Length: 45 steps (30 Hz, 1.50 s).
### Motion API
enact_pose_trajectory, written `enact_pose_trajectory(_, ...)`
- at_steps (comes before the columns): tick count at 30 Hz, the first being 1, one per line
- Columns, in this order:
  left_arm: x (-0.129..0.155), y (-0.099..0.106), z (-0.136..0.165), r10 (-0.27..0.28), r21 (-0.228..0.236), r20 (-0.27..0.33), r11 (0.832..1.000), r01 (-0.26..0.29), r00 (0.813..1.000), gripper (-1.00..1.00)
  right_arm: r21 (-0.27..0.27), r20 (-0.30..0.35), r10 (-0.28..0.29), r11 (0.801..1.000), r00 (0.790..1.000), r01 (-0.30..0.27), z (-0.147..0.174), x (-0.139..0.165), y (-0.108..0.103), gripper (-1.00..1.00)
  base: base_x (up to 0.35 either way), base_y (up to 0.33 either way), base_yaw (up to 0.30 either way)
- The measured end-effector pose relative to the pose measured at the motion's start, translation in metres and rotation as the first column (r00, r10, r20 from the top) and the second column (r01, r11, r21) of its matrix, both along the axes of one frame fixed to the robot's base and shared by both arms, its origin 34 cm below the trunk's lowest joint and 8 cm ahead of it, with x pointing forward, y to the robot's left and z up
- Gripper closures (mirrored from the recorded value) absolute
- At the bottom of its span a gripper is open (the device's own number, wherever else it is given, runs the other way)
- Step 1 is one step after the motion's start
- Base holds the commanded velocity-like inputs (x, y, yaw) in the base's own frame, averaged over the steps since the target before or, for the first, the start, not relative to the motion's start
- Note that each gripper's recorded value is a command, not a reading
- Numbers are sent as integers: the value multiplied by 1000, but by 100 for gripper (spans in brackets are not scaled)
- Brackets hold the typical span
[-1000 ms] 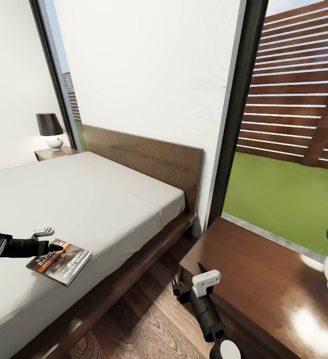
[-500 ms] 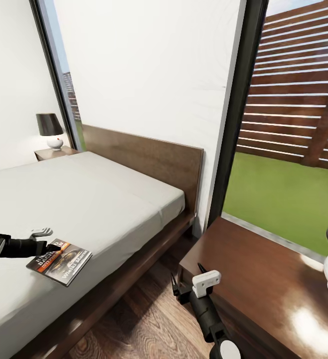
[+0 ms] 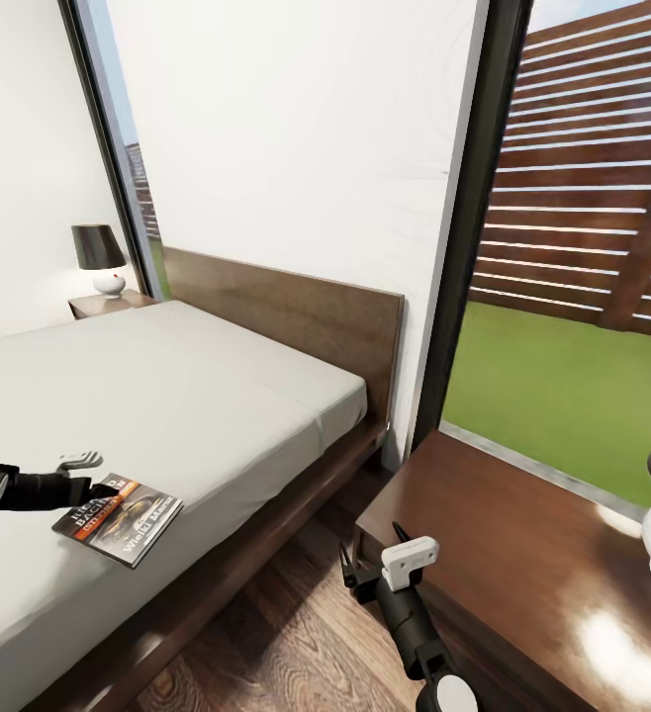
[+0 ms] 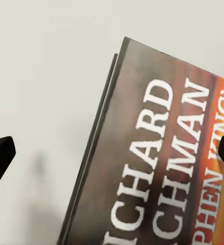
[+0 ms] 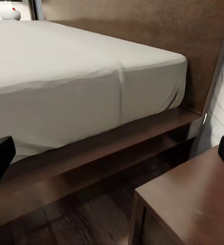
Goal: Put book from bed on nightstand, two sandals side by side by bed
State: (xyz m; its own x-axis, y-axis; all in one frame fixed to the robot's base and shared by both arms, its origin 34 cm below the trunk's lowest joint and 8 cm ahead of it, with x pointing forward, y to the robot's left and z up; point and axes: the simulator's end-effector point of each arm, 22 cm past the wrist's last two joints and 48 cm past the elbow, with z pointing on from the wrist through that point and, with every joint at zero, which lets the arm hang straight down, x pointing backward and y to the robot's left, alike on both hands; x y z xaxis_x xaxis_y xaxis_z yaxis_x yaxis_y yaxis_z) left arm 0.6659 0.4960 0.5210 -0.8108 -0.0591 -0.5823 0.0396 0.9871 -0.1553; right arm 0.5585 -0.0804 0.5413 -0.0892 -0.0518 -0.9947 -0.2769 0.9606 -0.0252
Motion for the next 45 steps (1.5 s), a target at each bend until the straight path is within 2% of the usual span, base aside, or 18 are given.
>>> enact_pose_trajectory(12, 5, 5, 6, -15, 21, 38, 1000, 14, 999, -100, -4, -8, -1, 1000, 1000, 1, -4, 0, 0, -100, 0, 0, 0)
enact_pose_trajectory(20, 2, 44, 46, 23, 81, 73, 996, -29, 997, -100, -10, -19, -2, 1000, 1000, 2, -10, 0, -1, -100, 0, 0, 0)
enact_pose_trajectory(25, 1, 57, 65, 34, 107, 90, 993, -44, 995, -100, -12, -23, -3, 1000, 1000, 2, -12, 0, -2, -100, 0, 0, 0)
enact_pose_trajectory(28, 1, 73, 87, 44, 147, 117, 987, -61, 992, -100, -13, -26, -4, 1000, 1000, 3, -14, 0, -2, -100, 0, 0, 0)
enact_pose_trajectory(29, 0, 73, 87, 44, 146, 116, 987, -61, 992, -100, -13, -26, -4, 1000, 1000, 3, -14, 0, -2, -100, 0, 0, 0)
enact_pose_trajectory(35, -10, 106, 112, 72, 202, 135, 974, -99, 988, -100, -15, -31, -5, 1000, 1000, 4, -16, 0, -2, -100, 0, 0, 0)
enact_pose_trajectory(41, -17, 125, 126, 99, 224, 137, 966, -129, 986, -100, -20, -41, -5, 1000, 999, 4, -21, 0, -3, -100, 0, 0, 0)
enact_pose_trajectory(45, -20, 139, 148, 125, 236, 155, 958, -160, 980, -100, -23, -47, -5, 1000, 999, 4, -25, 0, -3, -100, 0, 0, 0)
